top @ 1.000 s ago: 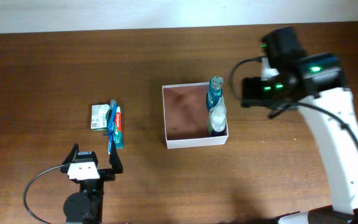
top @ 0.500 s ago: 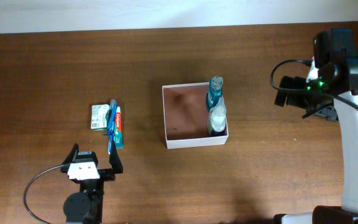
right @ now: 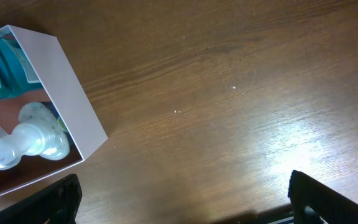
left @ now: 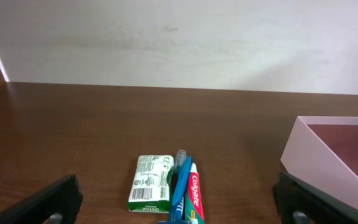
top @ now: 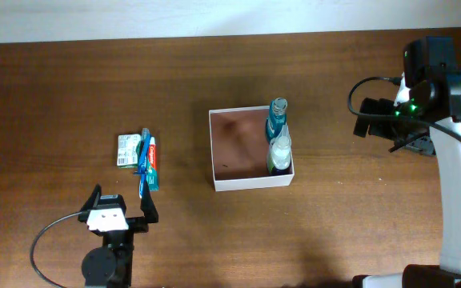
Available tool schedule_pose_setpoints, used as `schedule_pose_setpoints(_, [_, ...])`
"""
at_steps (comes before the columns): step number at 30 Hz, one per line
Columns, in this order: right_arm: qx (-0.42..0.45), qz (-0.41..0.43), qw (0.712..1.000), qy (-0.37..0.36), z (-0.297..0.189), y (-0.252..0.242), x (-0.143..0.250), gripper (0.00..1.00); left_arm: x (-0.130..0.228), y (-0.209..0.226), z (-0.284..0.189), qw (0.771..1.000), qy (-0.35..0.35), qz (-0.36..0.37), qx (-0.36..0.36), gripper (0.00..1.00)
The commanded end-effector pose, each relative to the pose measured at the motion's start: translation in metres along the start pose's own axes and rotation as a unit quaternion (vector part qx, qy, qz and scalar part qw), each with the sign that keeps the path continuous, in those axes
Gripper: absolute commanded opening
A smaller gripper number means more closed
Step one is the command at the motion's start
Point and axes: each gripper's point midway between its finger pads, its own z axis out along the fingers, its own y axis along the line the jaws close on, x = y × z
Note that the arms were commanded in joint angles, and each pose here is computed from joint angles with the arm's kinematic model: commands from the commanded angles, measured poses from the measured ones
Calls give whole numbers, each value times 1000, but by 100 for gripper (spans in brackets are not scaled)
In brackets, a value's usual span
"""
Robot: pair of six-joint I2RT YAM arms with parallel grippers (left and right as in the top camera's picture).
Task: Pack container
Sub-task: 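Withdraw the right gripper up and to the right, then raise the left gripper and move it above the toothbrush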
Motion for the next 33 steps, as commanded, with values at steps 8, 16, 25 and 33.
schedule_pose_setpoints(8, [1, 3, 1000, -19, -10, -4, -3, 98, -16, -41, -7, 992, -27, -3, 121, 99])
schedule_pose_setpoints(16, [2, 3, 1000, -19, -10, -4, -3, 98, -64, -34, -25, 994, 55, -6, 96, 99])
schedule_pose_setpoints(25, [1, 3, 1000, -19, -10, -4, -3, 98, -109, -35, 19, 950, 294, 70, 85, 99])
schedule_pose_setpoints(33, [1, 3, 1000, -19, -10, -4, -3, 98, -120, -41, 74, 901, 420, 71, 81, 100])
